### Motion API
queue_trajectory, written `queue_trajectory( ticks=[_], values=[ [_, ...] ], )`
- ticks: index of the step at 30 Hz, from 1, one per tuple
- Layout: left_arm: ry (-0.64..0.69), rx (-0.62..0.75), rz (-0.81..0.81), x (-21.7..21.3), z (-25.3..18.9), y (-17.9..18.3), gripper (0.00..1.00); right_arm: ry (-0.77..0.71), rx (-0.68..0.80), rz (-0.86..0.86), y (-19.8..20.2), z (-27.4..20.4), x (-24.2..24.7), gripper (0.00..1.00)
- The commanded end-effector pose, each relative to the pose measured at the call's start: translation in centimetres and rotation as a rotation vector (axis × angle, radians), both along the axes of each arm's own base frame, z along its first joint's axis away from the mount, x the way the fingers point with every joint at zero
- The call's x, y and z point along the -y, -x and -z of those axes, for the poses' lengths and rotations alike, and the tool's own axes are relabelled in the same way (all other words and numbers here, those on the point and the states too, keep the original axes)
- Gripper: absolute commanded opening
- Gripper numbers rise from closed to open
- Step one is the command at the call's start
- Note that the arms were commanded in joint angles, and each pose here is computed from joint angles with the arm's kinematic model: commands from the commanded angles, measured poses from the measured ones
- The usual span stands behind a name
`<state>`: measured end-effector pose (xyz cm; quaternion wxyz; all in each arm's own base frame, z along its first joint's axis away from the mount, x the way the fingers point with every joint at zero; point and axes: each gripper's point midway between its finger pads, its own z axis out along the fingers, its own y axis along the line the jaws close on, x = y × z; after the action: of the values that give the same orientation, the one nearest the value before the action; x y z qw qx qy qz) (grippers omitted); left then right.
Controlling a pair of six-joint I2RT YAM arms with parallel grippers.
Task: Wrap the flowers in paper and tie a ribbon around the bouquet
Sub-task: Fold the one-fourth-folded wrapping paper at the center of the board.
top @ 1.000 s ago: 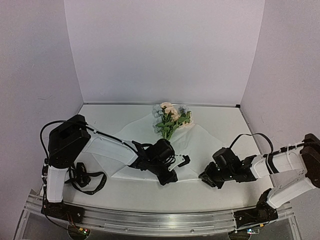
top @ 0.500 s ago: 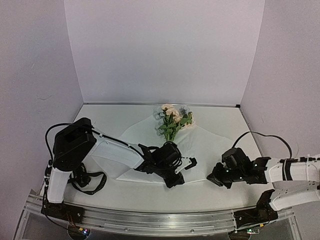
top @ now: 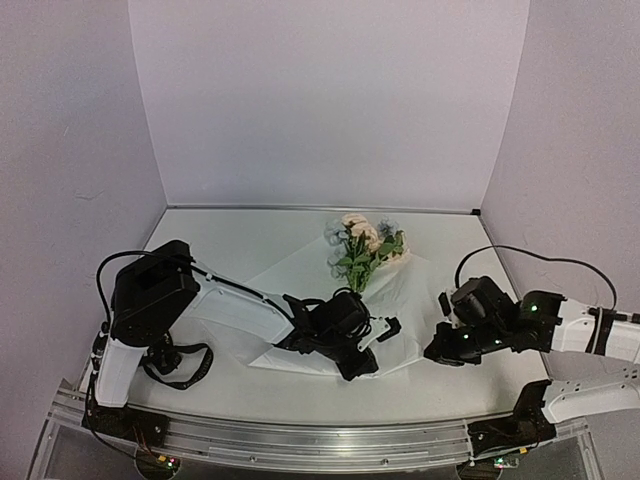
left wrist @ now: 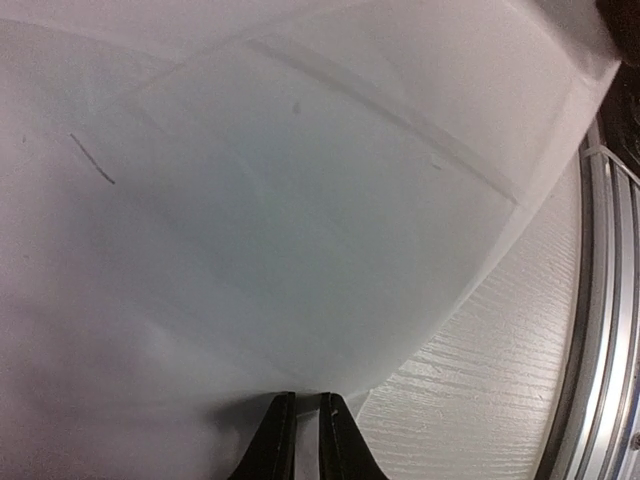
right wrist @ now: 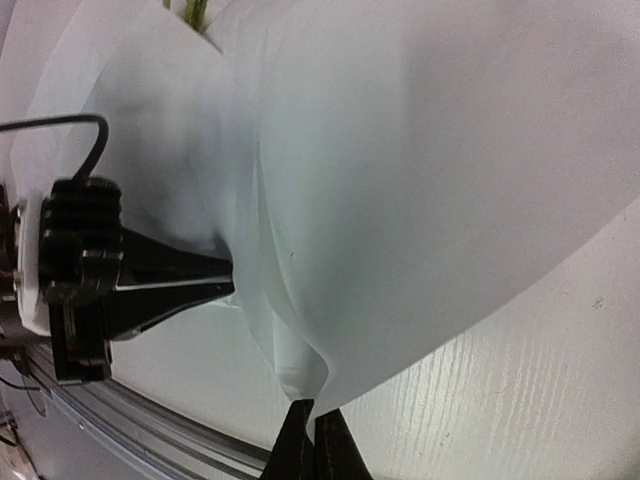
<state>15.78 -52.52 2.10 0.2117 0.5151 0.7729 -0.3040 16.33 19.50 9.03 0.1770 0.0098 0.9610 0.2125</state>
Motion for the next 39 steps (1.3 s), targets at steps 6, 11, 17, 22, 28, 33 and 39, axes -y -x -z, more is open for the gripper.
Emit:
queue_trajectory(
  ticks=[6,11,17,22,28,33,39],
  values=[
    [0.112,0.048,-0.020,1.0,-4.6,-0.9,0.15,0.223,0.016,-0.041,1.2,1.6,3.7,0.00],
    [0.119,0.137,0.050,2.2,-5.5,-1.5,0.17,0.240,0.056,0.003,1.0,2.8,5.0,0.00],
    [0.109,0.295,0.154,4.4,-5.4,-3.0,0.18,0.182,0.053,-0.004,1.2,3.4,4.3,0.00],
    [0.119,0.398,0.234,6.1,-5.1,-3.7,0.18,0.153,0.039,-0.025,1.6,3.4,3.7,0.00],
    [0.117,0.421,0.264,6.9,-3.3,-4.7,0.14,0.137,0.038,-0.045,1.8,2.8,3.5,0.00],
    [0.120,0.425,0.265,7.7,-2.4,-5.1,0.13,0.134,0.019,-0.079,2.2,2.1,3.2,0.00],
    [0.116,0.399,0.260,7.3,-1.9,-5.1,0.13,0.133,0.046,-0.113,1.9,0.7,2.8,0.00]
  ],
)
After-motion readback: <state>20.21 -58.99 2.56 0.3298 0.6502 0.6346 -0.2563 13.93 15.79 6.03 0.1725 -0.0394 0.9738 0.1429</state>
